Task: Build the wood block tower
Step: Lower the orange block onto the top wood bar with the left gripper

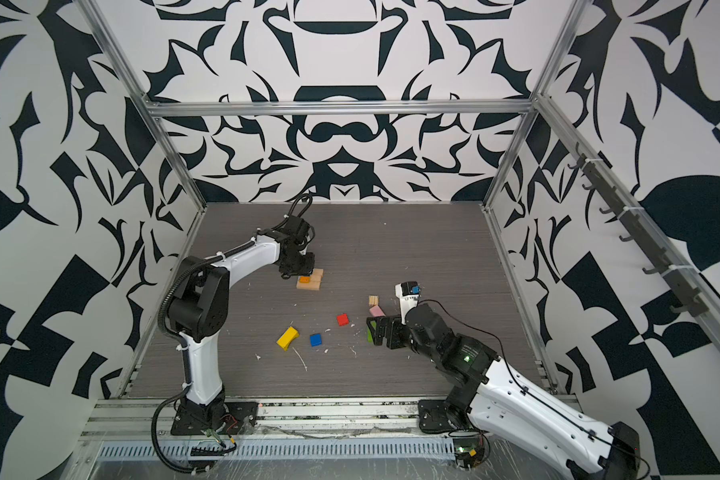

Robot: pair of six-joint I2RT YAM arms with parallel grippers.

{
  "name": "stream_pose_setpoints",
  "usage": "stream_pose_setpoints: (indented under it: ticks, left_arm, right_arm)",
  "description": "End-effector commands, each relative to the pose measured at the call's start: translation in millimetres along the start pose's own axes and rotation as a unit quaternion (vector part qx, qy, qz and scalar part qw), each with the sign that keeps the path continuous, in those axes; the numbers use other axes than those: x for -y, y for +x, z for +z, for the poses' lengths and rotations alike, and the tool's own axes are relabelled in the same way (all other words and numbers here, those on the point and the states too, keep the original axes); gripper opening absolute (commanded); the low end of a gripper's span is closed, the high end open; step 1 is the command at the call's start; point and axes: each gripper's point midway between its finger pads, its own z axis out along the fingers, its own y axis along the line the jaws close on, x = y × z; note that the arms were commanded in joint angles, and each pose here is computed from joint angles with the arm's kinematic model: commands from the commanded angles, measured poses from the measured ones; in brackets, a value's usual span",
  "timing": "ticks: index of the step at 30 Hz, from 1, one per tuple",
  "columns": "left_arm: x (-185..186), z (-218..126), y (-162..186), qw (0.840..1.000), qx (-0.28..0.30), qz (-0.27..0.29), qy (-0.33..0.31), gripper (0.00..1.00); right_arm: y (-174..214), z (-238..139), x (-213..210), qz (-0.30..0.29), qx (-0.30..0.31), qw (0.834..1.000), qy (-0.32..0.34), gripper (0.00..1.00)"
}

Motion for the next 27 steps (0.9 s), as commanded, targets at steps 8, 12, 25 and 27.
stream_pose_setpoints:
  ticks: [8, 12, 25, 27]
  left_arm:
    - [-6.3, 10.0, 4.4, 1.0, -0.013, -0.011, -0.01, 0.17]
    - [-7.1, 12.0, 5.5, 1.0, -0.015, -0.011, -0.012, 0.17]
    - [-7.2, 15.9, 7.9, 1.0, -0.019, -0.017, -0.01, 0.21]
    - [-6.2, 16.6, 8.7, 1.0, -0.02, -0.017, -0.007, 0.22]
  right_arm:
    - [-4.1, -2.8, -0.1, 0.003, 0.013, 1.0, 0.0, 0.99]
    - [-3.9, -2.4, 0.2, 0.002, 0.012, 1.0, 0.001, 0.99]
    - [-3.8, -3.4, 0.6, 0.002, 0.013, 1.0, 0.001, 0.99]
    - [-3.9, -3.5, 0.5, 0.002, 0.013, 1.0, 0.001, 0.99]
